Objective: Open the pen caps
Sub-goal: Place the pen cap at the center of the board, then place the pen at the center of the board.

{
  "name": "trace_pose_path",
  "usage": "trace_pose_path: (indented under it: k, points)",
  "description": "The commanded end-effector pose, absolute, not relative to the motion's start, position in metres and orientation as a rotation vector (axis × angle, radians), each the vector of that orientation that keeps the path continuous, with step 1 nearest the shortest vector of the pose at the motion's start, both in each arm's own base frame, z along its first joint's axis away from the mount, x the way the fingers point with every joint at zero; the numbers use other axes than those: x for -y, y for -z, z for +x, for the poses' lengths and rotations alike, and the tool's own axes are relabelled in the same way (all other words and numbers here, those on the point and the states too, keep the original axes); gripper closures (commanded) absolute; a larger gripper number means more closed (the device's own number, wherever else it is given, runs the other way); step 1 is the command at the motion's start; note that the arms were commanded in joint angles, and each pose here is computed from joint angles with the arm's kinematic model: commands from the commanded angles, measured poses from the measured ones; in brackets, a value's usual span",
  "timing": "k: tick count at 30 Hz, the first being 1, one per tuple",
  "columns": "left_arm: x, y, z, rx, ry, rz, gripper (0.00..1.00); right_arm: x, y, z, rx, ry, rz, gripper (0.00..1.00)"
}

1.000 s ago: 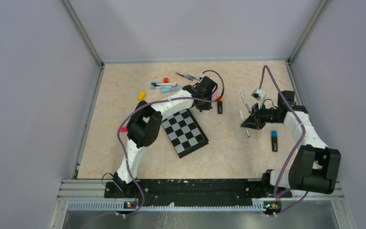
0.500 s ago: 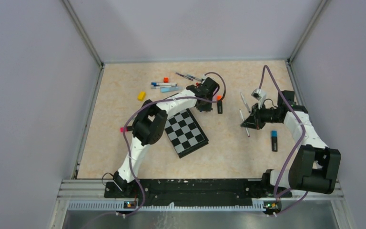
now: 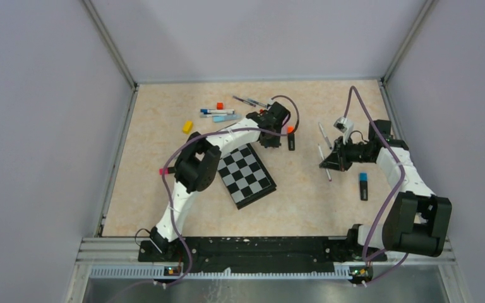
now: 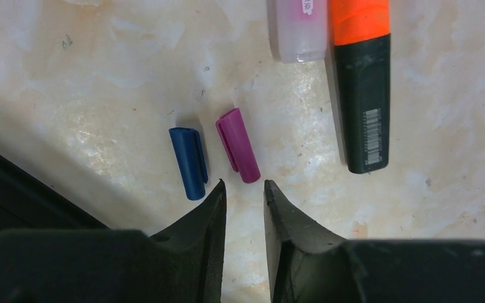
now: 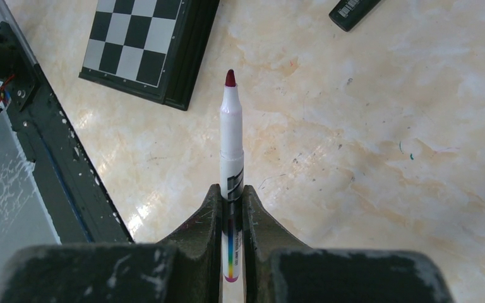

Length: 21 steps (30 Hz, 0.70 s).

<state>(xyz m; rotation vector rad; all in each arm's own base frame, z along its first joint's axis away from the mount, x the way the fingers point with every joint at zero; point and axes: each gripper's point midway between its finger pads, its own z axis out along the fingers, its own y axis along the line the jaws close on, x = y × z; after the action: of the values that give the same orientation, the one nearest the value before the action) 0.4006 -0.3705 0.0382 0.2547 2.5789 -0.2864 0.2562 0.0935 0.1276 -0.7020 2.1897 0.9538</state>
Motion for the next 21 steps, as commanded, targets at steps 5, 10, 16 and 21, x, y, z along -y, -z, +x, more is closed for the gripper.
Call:
trace_pose_path:
  k: [5, 10, 16, 21]
  points:
    - [0.371, -0.166, 0.388, -2.27, 0.547, 0.332, 0.56, -0.074, -0.133, 0.271, -2.17, -0.817, -0.661, 1.0]
    - [0.341, -0.195, 0.358, -2.12, 0.587, 0.401, 0.39, -0.046, -0.131, 0.295, -2.213, -0.593, -0.629, 1.0]
    - [0.295, -0.217, 0.329, -1.993, 0.578, 0.373, 0.12, -0.017, -0.137, 0.333, -2.263, -0.425, -0.598, 1.0]
    - [0.271, -0.224, 0.306, -1.883, 0.674, 0.338, 0.01, -0.004, -0.129, 0.363, -2.334, -0.407, -0.554, 0.99]
